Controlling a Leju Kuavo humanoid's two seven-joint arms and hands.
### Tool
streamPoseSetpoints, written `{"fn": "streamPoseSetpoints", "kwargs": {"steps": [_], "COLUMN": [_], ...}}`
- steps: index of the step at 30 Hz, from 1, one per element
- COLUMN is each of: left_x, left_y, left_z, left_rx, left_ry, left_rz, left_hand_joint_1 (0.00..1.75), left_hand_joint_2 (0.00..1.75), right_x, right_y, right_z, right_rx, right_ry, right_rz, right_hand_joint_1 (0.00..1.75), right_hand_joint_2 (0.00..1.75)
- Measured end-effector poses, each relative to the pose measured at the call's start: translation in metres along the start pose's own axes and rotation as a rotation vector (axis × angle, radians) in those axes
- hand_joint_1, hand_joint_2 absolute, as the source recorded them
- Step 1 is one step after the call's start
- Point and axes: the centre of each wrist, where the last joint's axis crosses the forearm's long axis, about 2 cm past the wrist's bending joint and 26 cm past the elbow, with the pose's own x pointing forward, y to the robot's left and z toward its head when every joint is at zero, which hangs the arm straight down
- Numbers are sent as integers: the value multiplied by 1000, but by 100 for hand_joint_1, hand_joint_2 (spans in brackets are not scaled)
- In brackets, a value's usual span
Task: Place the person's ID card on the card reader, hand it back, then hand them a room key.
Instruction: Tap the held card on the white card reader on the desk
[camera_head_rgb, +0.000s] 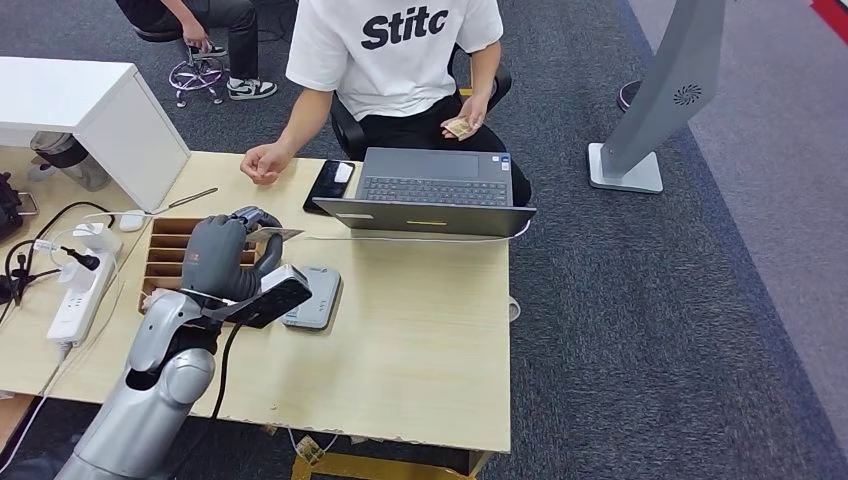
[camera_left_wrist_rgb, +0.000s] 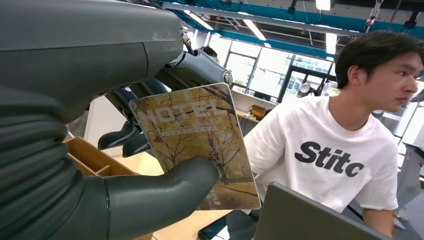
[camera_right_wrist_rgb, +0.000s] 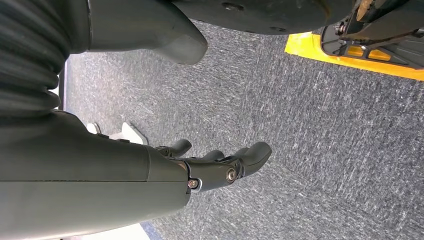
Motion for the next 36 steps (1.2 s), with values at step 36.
{"fn": "streamPoseSetpoints", "kwargs": {"steps": [36], "left_x": [9], "left_y": [-89], "left_z": [-22], "left_rx": [-183], "left_ry": [-58], "left_rz": [-390], "left_hand_joint_1": [175], "left_hand_joint_2": [175], "right_x": [6], "right_y": [0], "right_z": [0], "right_rx": [2], "right_ry": [-1], "right_rz": [97], "right_hand_joint_1": [0], "right_hand_joint_2": [175]}}
